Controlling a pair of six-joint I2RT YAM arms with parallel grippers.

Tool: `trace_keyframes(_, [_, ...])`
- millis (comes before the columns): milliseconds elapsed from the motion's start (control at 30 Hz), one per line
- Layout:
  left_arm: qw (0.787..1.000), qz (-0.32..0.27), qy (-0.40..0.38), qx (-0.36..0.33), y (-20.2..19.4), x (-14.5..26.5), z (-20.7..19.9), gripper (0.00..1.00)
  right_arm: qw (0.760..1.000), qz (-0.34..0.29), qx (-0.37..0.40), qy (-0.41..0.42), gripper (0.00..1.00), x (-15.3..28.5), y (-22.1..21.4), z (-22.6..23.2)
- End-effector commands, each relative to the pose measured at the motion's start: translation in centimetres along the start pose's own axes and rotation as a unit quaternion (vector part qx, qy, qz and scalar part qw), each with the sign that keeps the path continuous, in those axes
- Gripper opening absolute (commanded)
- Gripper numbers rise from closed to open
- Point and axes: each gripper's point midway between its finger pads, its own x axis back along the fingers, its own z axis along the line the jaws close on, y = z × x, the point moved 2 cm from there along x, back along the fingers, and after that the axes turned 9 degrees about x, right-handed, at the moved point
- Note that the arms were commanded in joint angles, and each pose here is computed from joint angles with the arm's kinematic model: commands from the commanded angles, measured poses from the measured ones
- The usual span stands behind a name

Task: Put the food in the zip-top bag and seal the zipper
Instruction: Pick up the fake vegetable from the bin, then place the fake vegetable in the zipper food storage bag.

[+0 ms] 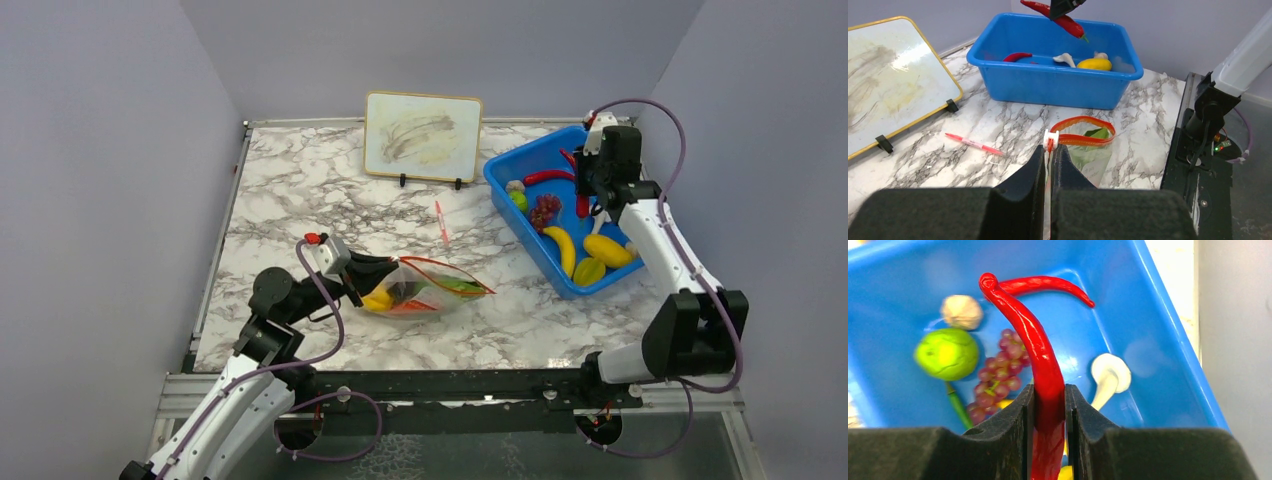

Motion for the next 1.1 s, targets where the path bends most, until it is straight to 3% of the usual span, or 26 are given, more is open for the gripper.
trace_keyframes(0, [0.999,-0.05,-0.003,-0.008,4.0,-0.6,-0.6,0.0,0.996,-0.047,0.01,0.08,0.14,4.1,2.1,3.4])
trace_keyframes(300, [0.998,-0.059,-0.006,-0.02,5.7,-1.1,-0.8,0.0,0.949,-0.171,0.094,0.247,0.14,12.7,5.2,13.8])
trace_keyframes(533, [0.998,-0.061,-0.006,-0.017,5.7,-1.1,-0.8,0.0,0.878,-0.21,0.15,0.404,0.14,17.3,2.3,22.4])
trace_keyframes(667, [0.998,-0.056,-0.015,-0.022,5.5,-1.2,-1.0,0.0,0.833,-0.249,0.227,0.438,0.14,18.6,0.4,24.5])
trace_keyframes(900, [0.998,-0.046,-0.037,-0.029,5.1,-1.1,-1.6,0.0,0.821,-0.277,0.293,0.404,0.15,19.1,1.0,23.5])
trace_keyframes(1067, [0.997,-0.03,-0.061,-0.041,4.9,-1.2,-2.2,0.0,0.826,-0.27,0.329,0.371,0.15,18.9,1.3,22.5])
